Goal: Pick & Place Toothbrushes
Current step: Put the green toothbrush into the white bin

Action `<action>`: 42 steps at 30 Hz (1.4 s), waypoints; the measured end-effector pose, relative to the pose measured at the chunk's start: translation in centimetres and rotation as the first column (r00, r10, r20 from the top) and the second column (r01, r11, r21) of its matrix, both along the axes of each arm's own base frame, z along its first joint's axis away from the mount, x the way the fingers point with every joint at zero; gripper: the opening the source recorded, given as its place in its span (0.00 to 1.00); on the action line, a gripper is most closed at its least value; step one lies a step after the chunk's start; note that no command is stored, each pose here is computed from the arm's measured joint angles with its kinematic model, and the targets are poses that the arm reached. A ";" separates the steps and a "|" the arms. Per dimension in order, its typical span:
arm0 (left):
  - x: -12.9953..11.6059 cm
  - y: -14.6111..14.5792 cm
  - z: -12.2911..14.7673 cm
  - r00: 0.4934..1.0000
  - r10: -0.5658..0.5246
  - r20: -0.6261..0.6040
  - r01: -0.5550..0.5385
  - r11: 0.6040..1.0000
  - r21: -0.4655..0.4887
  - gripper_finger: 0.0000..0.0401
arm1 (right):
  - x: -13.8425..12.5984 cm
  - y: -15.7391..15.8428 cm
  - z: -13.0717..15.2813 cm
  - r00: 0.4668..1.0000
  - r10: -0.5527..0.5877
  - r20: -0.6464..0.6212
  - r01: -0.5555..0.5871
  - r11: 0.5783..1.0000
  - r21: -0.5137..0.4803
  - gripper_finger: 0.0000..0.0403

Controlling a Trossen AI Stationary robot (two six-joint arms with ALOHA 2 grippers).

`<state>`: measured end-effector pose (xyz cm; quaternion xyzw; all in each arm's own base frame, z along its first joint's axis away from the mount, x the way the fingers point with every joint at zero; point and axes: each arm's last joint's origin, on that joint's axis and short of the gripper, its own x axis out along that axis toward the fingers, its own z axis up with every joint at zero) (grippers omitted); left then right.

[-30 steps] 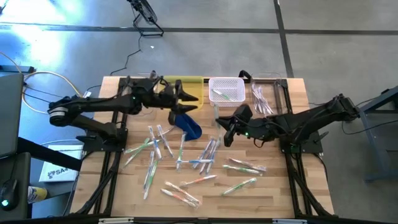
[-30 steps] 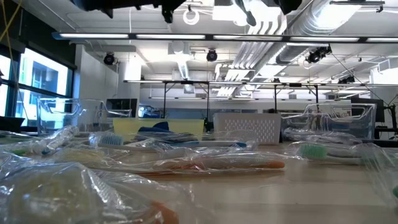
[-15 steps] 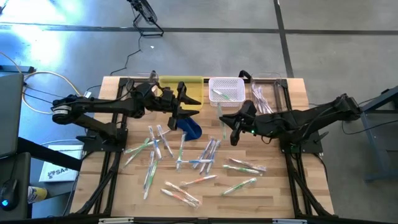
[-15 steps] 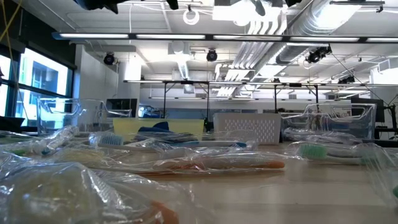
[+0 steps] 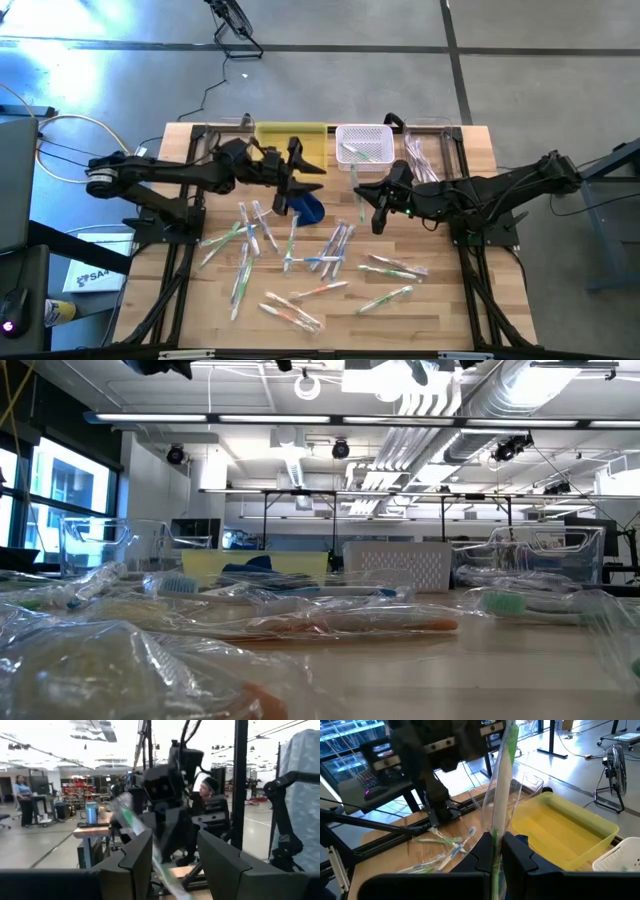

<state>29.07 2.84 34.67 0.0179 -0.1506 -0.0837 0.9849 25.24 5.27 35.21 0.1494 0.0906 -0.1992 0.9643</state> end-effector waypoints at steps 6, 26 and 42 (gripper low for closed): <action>2.8 -0.2 -0.1 0.999 -0.005 -0.041 0.002 0.998 -0.068 0.38 | 0.0 0.0 0.2 1.000 0.007 0.009 -0.007 1.000 -0.024 0.03; 5.2 0.1 3.3 0.972 -0.003 -0.233 0.002 1.000 -0.003 0.38 | -0.4 -0.2 0.6 1.000 -0.010 -0.010 0.008 0.993 -0.116 0.03; -1.8 2.8 9.0 0.998 -0.005 -0.066 0.015 0.987 0.158 0.38 | -0.4 -1.7 0.3 0.997 -0.063 -0.036 0.060 0.994 -0.089 0.03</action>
